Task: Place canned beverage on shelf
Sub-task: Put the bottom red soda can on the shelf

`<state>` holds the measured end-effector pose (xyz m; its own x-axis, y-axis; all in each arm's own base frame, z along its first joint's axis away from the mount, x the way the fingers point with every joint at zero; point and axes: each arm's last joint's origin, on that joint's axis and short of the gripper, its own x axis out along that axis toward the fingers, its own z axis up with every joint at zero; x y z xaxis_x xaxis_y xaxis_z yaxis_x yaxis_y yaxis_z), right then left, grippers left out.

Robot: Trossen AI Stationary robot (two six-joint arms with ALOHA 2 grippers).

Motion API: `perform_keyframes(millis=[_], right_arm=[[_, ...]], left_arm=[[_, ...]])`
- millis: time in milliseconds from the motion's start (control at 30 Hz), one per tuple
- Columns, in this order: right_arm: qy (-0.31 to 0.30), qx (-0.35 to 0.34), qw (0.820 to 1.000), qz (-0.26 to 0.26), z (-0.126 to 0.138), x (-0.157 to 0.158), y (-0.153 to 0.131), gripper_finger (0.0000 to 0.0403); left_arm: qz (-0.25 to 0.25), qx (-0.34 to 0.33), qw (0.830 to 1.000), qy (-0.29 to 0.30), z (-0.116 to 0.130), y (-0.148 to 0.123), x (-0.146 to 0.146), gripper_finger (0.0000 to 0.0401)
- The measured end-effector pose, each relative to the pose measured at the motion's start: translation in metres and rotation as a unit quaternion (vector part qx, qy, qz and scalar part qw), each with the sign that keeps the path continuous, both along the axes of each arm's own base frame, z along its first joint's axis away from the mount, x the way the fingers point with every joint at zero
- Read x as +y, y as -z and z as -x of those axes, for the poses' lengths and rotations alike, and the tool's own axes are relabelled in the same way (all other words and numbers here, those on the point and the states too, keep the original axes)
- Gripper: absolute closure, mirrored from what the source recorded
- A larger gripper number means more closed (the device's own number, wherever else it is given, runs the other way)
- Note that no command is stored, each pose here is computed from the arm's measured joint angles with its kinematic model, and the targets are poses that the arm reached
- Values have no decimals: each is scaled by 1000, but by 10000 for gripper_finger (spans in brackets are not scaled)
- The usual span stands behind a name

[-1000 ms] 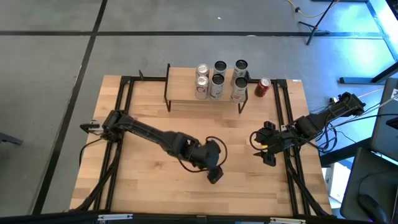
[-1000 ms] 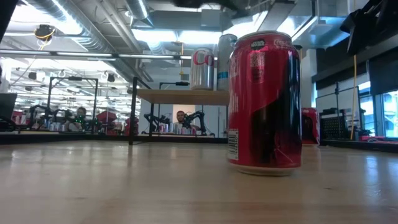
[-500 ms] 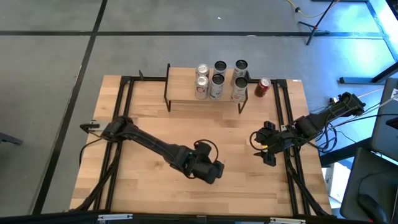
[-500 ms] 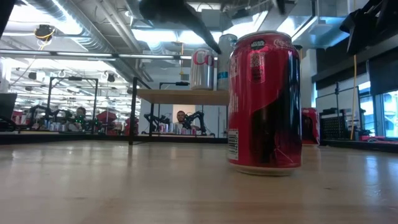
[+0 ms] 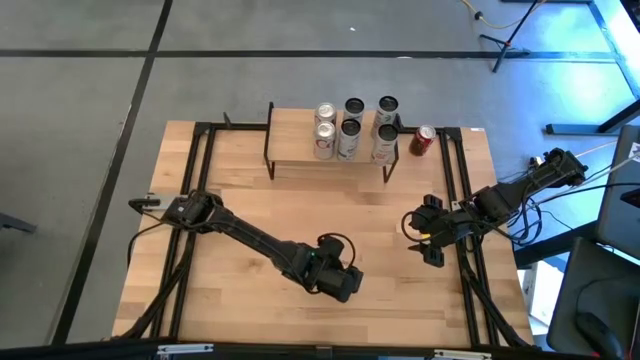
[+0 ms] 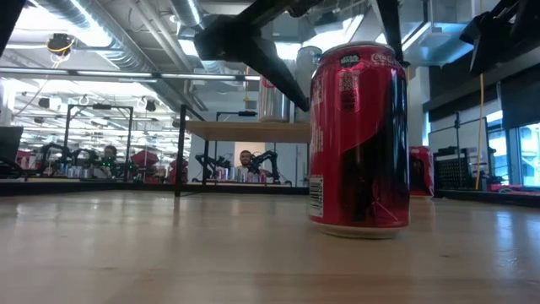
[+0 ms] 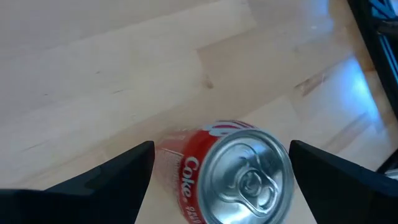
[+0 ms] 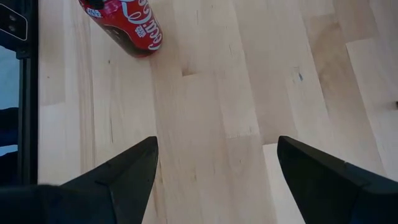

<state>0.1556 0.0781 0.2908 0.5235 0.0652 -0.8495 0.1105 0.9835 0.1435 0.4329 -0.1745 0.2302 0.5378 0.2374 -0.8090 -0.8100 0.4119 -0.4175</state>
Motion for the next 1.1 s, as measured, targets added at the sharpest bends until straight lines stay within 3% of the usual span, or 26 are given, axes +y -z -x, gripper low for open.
perform_keyframes(millis=[367,533,633,700,833,967,1100], right_arm=[[5,-5,1000,10,0,-1,0,88],[5,-5,1000,10,0,-1,0,88],[5,-5,1000,10,0,-1,0,88],[5,-5,1000,10,0,-1,0,88],[5,-5,1000,10,0,-1,0,88],[5,-5,1000,10,0,-1,0,88],[5,-5,1000,10,0,-1,0,88]], left_arm=[[-24,19,999,34,-6,19,-5,48],[-61,39,993,93,-7,20,-3,95],[-82,62,980,168,-9,20,2,129],[-99,71,960,252,-12,19,4,129],[-120,50,898,421,-22,15,8,129],[-86,14,844,530,-30,14,21,129],[-92,-1,792,603,-34,15,38,129]])
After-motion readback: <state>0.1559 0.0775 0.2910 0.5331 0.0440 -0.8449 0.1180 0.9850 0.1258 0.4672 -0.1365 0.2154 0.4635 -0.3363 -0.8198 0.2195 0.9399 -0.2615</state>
